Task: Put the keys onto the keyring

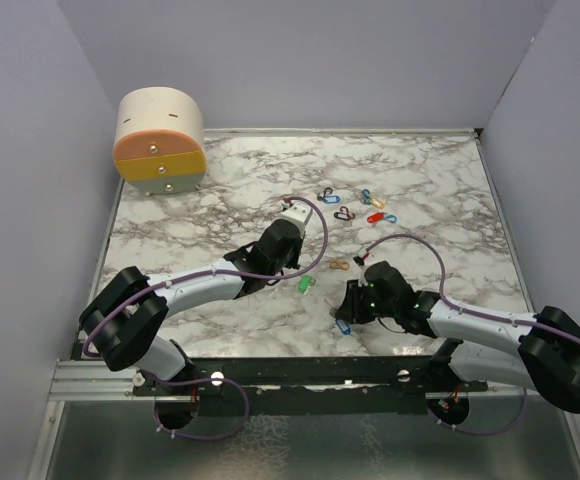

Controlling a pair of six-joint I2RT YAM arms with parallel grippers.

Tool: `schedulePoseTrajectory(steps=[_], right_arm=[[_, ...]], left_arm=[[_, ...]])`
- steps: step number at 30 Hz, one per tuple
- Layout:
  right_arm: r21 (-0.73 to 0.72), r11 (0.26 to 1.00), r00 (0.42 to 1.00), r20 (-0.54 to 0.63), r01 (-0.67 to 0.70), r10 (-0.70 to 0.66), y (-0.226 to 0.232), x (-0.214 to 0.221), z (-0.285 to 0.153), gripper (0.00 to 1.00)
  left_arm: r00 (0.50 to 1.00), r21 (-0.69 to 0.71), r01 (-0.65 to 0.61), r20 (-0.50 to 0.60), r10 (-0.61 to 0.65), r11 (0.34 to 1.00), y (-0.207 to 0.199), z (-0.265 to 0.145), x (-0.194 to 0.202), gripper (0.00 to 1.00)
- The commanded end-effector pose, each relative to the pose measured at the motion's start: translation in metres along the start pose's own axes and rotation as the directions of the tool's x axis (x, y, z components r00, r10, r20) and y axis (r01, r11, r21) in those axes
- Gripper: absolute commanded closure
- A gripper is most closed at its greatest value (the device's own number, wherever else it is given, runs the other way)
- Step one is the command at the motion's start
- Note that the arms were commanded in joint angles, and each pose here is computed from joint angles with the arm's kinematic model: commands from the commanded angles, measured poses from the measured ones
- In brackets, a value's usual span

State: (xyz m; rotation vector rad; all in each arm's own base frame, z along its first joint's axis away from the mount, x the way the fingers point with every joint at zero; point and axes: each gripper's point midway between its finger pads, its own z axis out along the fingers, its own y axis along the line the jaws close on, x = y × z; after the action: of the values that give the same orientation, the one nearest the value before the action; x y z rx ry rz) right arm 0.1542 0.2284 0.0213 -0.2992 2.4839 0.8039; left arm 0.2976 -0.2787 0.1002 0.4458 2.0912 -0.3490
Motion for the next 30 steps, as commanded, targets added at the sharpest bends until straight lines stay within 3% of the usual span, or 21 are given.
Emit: schedulePoseTrajectory(steps=[1, 14, 30], right_arm=[[-0.02, 1.0, 1.0, -0.005, -0.004, 0.004, 0.003, 0.004, 0.001, 0.79], [-0.001, 1.0, 1.0, 0.01, 0.001, -0.001, 0.0, 0.001, 0.006, 0.99], [-0.014, 0.987, 0.939, 0.31, 0.159, -0.147, 0.021, -0.068, -0.026, 0.99]], left_arm=[[1.0, -0.021, 0.01, 0.019, -0.01, 1.0, 0.004, -0.005, -0.002, 1.0], [1.0, -0.024, 0.008, 0.017, -0.008, 1.0, 0.005, -0.005, -0.001, 1.0], [0.999, -0.004, 0.026, 0.028, -0.026, 1.0, 0.001, -0.007, -0.004, 1.0]])
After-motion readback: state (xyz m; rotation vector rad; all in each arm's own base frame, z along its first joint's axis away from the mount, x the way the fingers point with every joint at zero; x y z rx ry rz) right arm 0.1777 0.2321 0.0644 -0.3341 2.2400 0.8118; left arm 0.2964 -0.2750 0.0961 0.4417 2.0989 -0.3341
